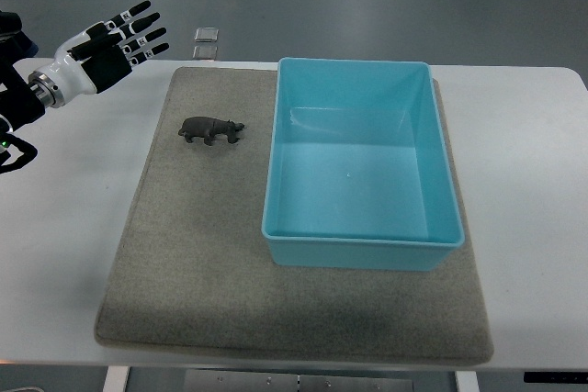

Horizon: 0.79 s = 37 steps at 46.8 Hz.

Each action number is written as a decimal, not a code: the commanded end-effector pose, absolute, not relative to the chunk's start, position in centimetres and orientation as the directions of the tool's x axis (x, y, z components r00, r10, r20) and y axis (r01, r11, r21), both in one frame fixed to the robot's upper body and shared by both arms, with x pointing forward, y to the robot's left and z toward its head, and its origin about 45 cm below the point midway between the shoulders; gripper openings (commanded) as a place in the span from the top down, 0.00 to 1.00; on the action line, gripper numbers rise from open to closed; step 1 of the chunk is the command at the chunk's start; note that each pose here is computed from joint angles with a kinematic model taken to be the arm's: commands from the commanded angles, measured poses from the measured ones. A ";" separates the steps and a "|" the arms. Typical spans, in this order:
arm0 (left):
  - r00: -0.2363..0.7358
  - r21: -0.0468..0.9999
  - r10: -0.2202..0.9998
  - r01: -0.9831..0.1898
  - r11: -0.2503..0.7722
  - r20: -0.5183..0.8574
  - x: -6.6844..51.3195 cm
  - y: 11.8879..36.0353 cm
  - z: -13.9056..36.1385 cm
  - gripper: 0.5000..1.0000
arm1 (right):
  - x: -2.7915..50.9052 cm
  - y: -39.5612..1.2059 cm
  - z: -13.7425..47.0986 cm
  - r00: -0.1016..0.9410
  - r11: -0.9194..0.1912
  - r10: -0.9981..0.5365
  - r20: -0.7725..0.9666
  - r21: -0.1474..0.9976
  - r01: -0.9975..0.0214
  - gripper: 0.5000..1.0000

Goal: Place brown hippo in blue box with left hand

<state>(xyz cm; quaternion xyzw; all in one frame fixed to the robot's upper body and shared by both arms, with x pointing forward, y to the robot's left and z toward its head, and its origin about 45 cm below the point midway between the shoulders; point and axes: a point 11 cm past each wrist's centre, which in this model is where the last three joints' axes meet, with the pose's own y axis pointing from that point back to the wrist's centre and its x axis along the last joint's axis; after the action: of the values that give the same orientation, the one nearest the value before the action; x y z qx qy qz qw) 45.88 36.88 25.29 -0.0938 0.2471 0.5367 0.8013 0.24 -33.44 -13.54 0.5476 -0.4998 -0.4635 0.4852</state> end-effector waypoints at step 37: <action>0.392 0.198 0.890 -0.877 0.438 -0.233 46.1 37.0 25.7 0.00 | 0.2 -33.4 -13.5 0.071 -0.030 -0.997 -0.023 0.995 -0.098 0.13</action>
<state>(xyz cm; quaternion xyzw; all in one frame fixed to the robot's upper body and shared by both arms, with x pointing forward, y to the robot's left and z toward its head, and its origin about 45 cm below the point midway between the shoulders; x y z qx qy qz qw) 46.15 37.08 25.84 -0.0083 0.1775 0.5349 0.8260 0.24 -33.44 -13.54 0.5477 -0.4998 -0.4635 0.4852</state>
